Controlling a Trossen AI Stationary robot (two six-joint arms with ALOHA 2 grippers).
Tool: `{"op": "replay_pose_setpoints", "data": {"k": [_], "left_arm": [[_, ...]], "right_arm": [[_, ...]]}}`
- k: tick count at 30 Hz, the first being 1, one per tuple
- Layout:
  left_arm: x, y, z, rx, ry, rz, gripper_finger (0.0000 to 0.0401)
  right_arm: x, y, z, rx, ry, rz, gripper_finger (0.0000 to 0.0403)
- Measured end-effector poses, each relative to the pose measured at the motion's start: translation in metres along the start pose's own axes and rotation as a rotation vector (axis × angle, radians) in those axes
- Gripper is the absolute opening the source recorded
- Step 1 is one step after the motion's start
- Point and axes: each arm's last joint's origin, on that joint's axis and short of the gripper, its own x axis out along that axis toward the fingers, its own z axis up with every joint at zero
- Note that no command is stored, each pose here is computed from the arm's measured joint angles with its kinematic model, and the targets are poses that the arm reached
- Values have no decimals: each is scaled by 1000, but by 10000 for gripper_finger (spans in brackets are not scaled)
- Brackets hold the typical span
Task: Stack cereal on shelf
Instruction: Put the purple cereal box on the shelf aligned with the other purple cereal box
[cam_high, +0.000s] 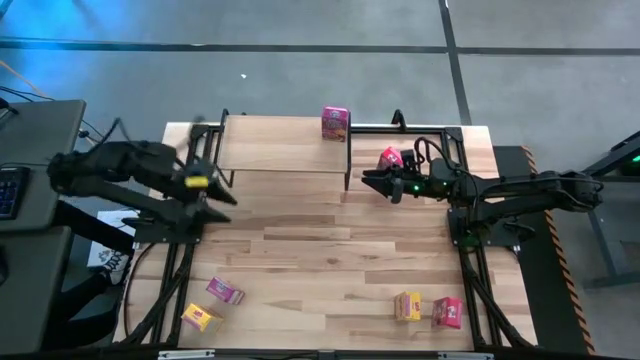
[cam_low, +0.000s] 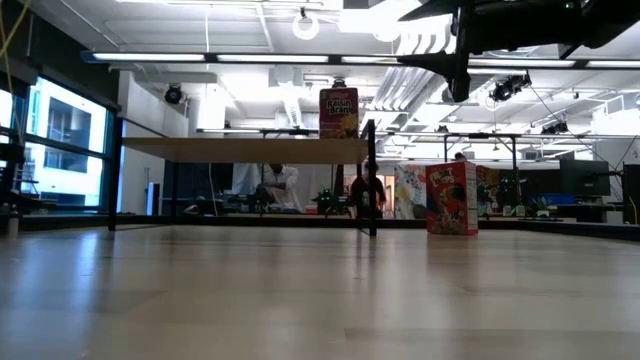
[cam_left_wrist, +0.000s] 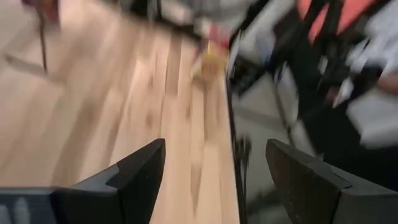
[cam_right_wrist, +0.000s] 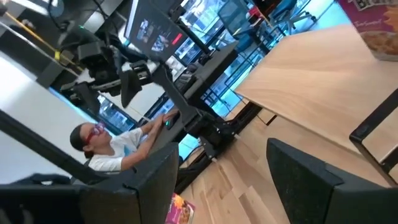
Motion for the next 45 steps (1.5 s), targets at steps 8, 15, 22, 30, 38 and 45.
{"op": "replay_pose_setpoints", "data": {"k": [8, 15, 22, 30, 38, 45], "left_arm": [[52, -46, -19, 203, 402, 90, 271], [96, -85, -70, 338, 602, 152, 271], [124, -109, -114, 465, 706, 209, 271], [145, -115, -136, 540, 768, 259, 271], [145, -113, -136, 583, 744, 304, 271], [146, -111, -139, 627, 767, 283, 271]], "right_arm": [[0, 1, -2, -4, 62, 43, 241], [0, -3, -8, -2, 136, 27, 241], [-1, -9, -13, 1, 198, -33, 241], [-2, -10, -15, 0, 212, -56, 241], [-2, -11, -15, 1, 214, -59, 241], [-2, -12, -17, 1, 230, -75, 241]]}}
